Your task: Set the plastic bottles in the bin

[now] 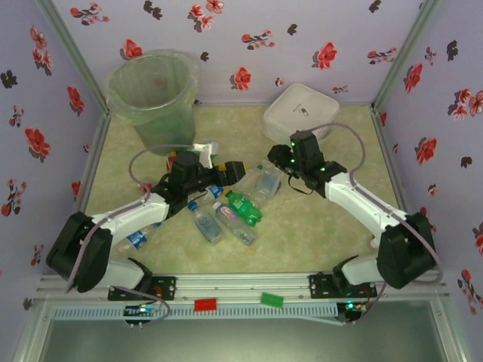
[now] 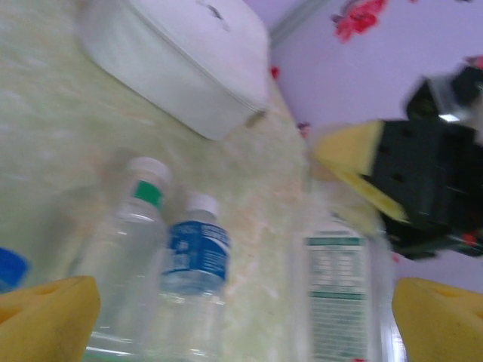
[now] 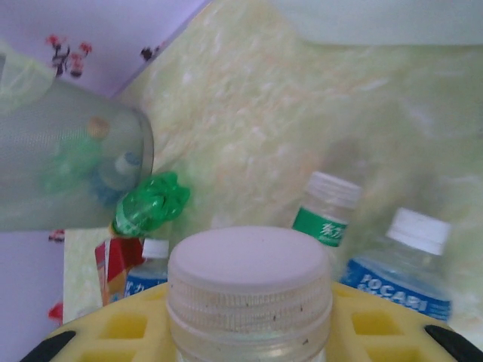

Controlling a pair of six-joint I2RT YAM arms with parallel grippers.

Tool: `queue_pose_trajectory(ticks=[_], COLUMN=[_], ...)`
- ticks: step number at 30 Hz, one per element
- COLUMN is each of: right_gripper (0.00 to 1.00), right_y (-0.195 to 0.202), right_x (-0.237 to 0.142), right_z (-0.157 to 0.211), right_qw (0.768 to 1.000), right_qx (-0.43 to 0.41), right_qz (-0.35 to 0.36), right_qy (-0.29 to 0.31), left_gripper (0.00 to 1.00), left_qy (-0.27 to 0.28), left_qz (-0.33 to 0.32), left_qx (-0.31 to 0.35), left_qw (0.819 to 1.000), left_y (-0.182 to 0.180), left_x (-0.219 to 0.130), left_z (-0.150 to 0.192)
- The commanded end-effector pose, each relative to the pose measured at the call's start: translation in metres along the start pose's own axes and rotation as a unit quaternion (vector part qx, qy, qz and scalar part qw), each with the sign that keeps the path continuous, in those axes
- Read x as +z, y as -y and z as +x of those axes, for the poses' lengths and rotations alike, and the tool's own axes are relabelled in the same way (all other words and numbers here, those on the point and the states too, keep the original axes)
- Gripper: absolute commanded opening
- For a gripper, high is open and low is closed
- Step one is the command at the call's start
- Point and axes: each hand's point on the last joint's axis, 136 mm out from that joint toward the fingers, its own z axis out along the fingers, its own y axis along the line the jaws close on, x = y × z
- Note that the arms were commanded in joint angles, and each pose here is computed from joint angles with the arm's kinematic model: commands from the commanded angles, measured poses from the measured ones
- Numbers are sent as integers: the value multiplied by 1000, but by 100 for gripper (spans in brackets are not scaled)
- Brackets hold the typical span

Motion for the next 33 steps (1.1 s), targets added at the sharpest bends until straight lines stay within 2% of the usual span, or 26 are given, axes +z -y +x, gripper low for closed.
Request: queue_pose_trajectory(ticks=[1,13,18,22,24,26,27,28,29,33], right_gripper=[20,21,21,26,31,40,47,59,67,80], right_y=[-37,-50,-48,-50,-52,-55,-56,-59,-60,-57], right_x=[5,1,-1,-1,-2,-4,-5,-8,-10,-25], right_z=[13,17,17,18,18,16,15,13,10,-6], right_qw=[997,995,994,994,994,994,994,994,994,993], right_qx=[-51,-87,-93,-91,-90,-89,-89,-89,-91,-108], right_qz=[-54,-54,-48,-51,-54,-58,-60,-62,-60,-39], right_qy=[-30,-19,-14,-18,-17,-15,-13,-9,-5,20], left_gripper=[100,99,83,59,46,40,40,39,39,38], left_qy=[-40,-138,-132,-127,-127,-127,-127,-126,-124,-112], left_qz=[88,107,115,118,118,118,118,116,113,90], left_qx=[-7,-39,-57,-59,-61,-65,-66,-67,-66,-54], left_qw=[995,984,983,983,983,983,983,983,984,988], left_y=[31,39,37,39,38,37,37,37,35,27], left_x=[5,38,37,38,40,41,41,42,41,37], left_z=[15,78,82,79,80,80,80,80,78,69])
